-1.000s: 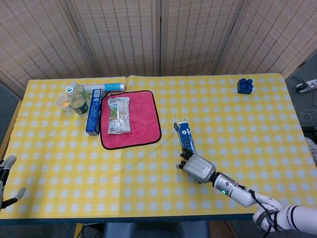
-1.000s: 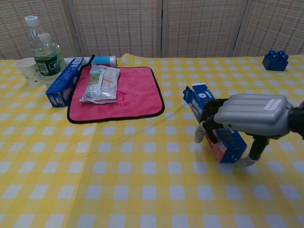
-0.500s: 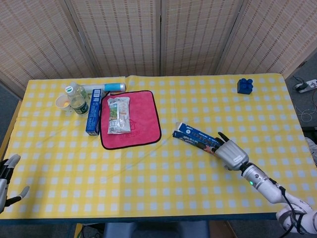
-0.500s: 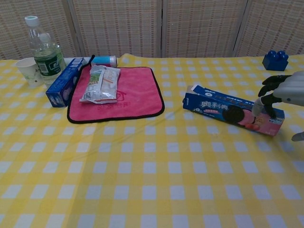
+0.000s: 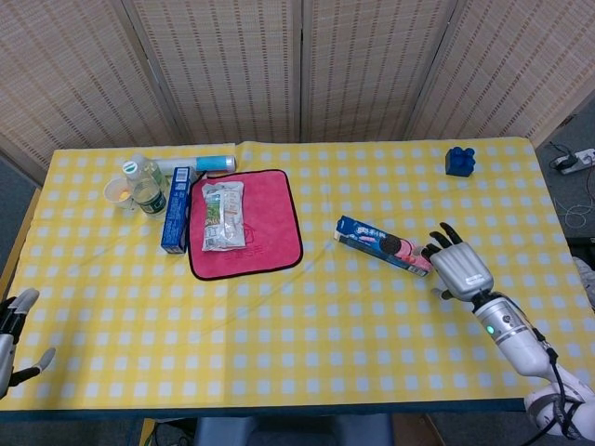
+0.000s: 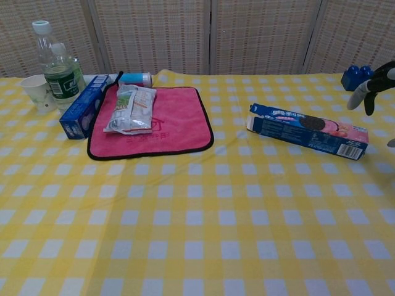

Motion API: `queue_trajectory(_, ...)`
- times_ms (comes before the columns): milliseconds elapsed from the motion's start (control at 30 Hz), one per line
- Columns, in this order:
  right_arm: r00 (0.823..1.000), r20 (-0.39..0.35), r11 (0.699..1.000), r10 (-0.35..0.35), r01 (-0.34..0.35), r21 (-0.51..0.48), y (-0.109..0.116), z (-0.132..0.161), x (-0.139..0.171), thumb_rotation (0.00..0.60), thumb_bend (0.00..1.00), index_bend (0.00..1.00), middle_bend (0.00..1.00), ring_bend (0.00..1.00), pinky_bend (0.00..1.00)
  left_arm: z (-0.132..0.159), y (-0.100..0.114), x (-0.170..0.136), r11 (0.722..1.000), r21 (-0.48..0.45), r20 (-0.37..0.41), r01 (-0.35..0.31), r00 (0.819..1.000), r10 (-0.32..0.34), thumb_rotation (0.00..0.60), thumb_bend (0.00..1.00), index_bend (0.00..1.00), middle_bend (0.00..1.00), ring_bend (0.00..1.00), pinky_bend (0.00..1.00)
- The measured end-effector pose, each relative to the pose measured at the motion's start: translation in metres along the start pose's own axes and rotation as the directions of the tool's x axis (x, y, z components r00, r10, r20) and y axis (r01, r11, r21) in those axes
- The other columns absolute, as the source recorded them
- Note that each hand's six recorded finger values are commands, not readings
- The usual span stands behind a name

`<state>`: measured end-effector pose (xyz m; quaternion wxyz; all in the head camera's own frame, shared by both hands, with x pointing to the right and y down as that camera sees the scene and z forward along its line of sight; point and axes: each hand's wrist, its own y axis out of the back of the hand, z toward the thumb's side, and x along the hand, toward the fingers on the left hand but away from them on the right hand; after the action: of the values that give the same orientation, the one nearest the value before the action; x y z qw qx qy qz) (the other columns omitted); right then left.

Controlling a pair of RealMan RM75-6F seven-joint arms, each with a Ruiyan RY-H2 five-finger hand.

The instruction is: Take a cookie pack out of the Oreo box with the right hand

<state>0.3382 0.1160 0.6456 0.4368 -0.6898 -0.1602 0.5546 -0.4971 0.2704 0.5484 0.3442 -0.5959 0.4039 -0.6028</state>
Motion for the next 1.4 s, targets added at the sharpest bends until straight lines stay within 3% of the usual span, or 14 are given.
queue_trajectory(200,0.994,0.11,1.0,0.013,-0.014,0.006,-0.001,-0.018,0.0,0.6,0.05,0.18,0.31,0.12,0.0,0.003,-0.001,0.001,1.0,-0.001,0.01,0.003,1.0,-0.003,0.6,0.26,0.06,0.1,0.09,0.0)
queue_trajectory(433,0.971,0.226,0.997,0.08,-0.072,-0.04,-0.012,-0.03,-0.013,0.6,0.04,0.14,0.28,0.12,0.01,0.006,-0.002,0.001,1.0,-0.001,0.017,0.006,1.0,-0.006,0.6,0.26,0.06,0.1,0.09,0.0)
queue_trajectory(1000,0.959,0.24,0.984,0.151,-0.124,-0.124,-0.035,0.004,-0.079,0.6,0.04,0.14,0.28,0.12,0.02,-0.001,-0.005,-0.001,1.0,0.001,-0.006,0.019,1.0,-0.019,0.6,0.26,0.06,0.1,0.09,0.0)
queue_trajectory(1167,0.95,0.262,0.981,0.169,-0.136,-0.141,-0.045,0.001,-0.085,0.6,0.06,0.21,0.3,0.12,0.03,-0.001,-0.007,-0.001,1.0,-0.001,-0.005,0.024,1.0,-0.024,0.6,0.26,0.06,0.1,0.09,0.0)
queue_trajectory(1400,0.952,0.252,0.977,0.171,-0.13,-0.17,-0.052,0.006,-0.088,0.6,0.13,0.42,0.35,0.12,0.04,-0.002,-0.006,-0.001,1.0,0.001,-0.007,0.019,1.0,-0.019,0.6,0.26,0.05,0.1,0.09,0.0)
